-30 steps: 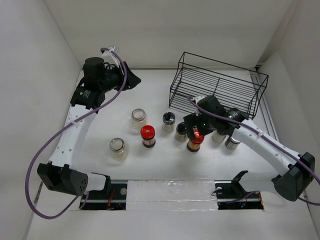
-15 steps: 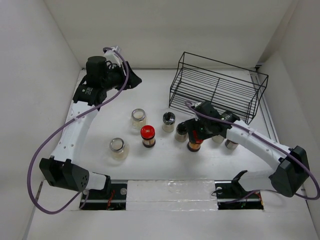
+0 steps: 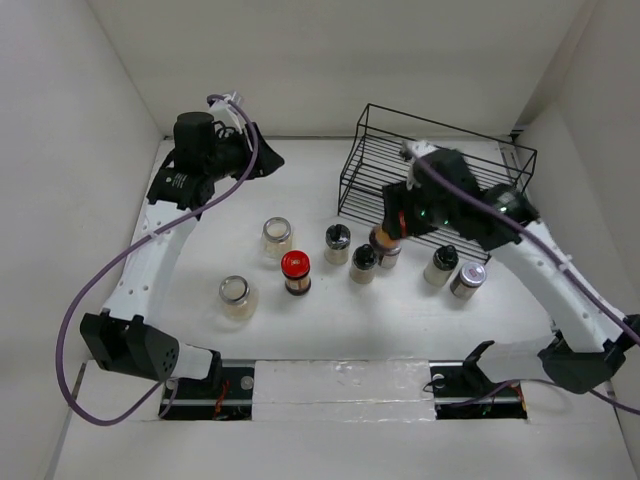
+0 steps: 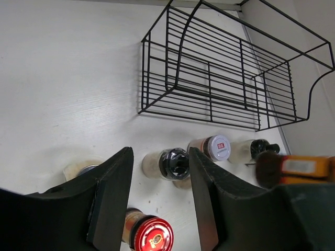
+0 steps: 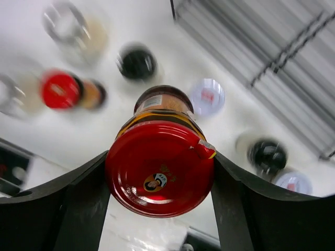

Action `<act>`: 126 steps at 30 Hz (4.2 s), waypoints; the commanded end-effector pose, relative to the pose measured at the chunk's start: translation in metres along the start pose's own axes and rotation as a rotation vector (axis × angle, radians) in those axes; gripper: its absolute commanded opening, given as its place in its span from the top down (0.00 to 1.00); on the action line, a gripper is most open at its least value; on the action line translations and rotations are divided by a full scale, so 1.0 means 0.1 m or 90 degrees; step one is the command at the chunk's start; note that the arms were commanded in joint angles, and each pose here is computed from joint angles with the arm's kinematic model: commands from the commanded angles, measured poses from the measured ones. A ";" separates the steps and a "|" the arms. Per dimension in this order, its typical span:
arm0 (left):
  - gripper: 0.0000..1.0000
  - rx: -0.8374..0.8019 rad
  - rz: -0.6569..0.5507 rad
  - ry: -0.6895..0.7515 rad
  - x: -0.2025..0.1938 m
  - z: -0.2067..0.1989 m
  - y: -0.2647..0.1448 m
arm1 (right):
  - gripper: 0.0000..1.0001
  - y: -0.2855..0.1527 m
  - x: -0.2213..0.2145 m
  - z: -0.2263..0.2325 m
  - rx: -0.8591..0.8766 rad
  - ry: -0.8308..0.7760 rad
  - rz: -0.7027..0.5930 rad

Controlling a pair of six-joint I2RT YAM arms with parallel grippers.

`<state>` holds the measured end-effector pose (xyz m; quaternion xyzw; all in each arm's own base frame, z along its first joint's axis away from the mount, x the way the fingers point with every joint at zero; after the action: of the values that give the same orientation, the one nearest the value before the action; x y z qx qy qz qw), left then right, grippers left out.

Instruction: Organize the condiment bottles

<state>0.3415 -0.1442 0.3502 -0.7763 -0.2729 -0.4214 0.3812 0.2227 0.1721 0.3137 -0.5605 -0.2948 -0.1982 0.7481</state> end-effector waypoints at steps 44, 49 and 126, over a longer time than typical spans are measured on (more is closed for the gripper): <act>0.62 -0.017 0.018 -0.017 0.13 0.06 0.40 | 0.65 1.34 2.75 -0.65 0.083 0.059 -0.312; 0.62 -0.011 0.016 -0.017 0.14 0.08 0.42 | 0.64 1.59 2.64 -0.62 0.070 0.061 -0.277; 0.46 0.282 -0.124 -0.045 0.55 0.37 -0.23 | 0.55 1.34 -0.13 1.84 0.324 -0.276 -0.119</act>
<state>0.3716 -0.0918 0.3908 -0.6535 -0.4471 -0.3488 0.5014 0.2424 0.3871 0.1539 -0.4119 -0.4908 0.0414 0.7667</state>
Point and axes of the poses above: each gripper's point midway between its finger pads, its own y axis out along the fingers, its own z axis along the line the jaws close on, x = y × z, the point moved 4 cm from there along -y, back along the fingers, and after that the axes turned 10 degrees about y, right-handed, at the moved point
